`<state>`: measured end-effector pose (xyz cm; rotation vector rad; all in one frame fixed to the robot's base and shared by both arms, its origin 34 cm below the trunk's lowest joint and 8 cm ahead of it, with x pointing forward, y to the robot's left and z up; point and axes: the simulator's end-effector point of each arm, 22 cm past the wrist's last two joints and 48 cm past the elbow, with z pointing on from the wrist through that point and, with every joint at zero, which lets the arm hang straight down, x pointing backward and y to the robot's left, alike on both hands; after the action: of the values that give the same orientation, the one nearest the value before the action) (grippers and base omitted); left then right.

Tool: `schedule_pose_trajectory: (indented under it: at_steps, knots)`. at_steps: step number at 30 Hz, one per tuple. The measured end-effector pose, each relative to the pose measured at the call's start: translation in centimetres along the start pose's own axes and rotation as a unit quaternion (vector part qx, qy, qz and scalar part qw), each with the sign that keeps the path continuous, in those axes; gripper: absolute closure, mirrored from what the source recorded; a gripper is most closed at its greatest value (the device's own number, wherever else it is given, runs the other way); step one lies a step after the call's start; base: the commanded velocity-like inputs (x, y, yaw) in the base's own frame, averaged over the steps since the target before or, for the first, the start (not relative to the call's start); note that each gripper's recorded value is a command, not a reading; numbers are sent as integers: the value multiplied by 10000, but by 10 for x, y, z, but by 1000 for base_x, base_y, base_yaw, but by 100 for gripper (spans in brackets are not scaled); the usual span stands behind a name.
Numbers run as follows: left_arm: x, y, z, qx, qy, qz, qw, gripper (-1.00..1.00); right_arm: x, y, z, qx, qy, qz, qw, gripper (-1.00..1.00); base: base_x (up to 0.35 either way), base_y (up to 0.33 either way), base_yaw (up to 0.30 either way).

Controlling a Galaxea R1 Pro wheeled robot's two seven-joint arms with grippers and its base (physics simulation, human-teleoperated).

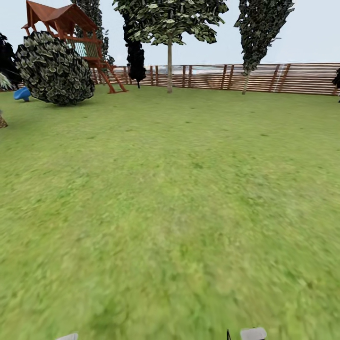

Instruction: In the garden, pick up the pesticide atomizer on the floor and spray pesticide onto both trees until each tree trunk is fully covered.

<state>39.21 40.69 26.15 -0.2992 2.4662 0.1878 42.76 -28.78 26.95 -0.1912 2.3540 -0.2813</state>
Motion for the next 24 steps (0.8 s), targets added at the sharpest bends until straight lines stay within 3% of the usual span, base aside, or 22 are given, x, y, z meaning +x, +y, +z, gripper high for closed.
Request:
schedule_pose_trajectory:
  at_steps: [24]
  knots:
    - [-16, -3, -1, 31, -179, -38, 9998, 100, -17, -4, 0, 41, -179, 27, 9998, -100, 338, 0, 0]
